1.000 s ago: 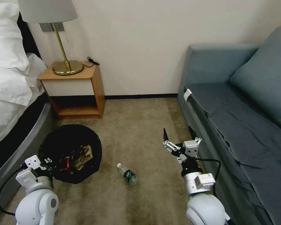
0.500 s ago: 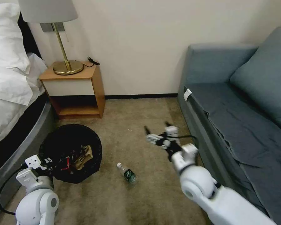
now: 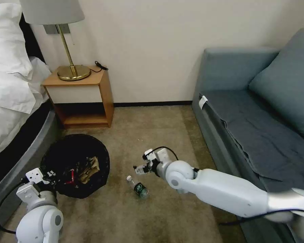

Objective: Pick up the trash bin, then pick up the garbage on the floor and place it into the trash bin.

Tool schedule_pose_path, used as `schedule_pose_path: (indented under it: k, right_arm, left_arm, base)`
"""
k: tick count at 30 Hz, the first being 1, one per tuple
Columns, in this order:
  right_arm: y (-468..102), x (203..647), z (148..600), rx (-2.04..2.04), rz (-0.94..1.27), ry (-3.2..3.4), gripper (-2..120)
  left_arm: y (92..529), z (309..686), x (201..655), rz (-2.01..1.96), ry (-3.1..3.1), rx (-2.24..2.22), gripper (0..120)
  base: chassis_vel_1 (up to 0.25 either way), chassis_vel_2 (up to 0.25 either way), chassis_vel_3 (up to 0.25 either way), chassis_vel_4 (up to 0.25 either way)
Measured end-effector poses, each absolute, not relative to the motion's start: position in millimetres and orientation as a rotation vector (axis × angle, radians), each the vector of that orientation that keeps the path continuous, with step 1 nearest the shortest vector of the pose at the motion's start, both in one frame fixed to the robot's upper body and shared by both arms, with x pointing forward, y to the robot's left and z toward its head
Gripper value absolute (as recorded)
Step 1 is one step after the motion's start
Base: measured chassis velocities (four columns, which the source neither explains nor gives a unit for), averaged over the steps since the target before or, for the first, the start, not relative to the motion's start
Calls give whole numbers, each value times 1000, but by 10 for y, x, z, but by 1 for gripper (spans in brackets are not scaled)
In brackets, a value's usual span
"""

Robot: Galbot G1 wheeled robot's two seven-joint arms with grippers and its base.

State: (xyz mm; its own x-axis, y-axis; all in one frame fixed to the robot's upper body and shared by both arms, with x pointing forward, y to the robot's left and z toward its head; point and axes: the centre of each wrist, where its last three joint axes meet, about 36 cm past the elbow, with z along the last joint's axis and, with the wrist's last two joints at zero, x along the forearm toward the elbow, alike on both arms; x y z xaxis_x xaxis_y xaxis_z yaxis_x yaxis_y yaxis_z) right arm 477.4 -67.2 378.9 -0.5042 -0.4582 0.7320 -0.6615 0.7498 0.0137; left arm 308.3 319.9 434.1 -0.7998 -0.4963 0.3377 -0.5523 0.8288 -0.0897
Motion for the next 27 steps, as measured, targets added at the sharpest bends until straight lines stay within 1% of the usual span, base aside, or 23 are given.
schedule_pose_path:
  k: [2, 4, 8, 12, 18, 27]
  right_arm:
    - [-551, 4800, 3615, 879, 412, -2140, 100]
    - [-486, 4801, 3566, 900, 429, -2121, 100]
    - [-207, 4805, 3322, 990, 505, -2056, 100]
    - [-103, 4820, 3153, 1009, 554, -2045, 100]
    - [-185, 4841, 2829, 1001, 637, -2042, 100]
    - [-282, 4837, 2499, 997, 688, -2041, 99]
  left_arm:
    - [3203, 4336, 3063, 264, -2710, 804, 2]
    - [3203, 4340, 3057, 265, -2711, 804, 2]
    - [3211, 4382, 3018, 264, -2720, 811, 2]
    - [3226, 4408, 2994, 264, -2723, 818, 2]
    - [3236, 4418, 2966, 264, -2722, 824, 2]
    - [3223, 4401, 2965, 270, -2722, 823, 2]
  base:
    - [0, 0, 0, 0]
    - [0, 0, 0, 0]
    - [0, 0, 0, 0]
    - [0, 0, 0, 0]
    - [0, 0, 0, 0]
    - [0, 0, 0, 0]
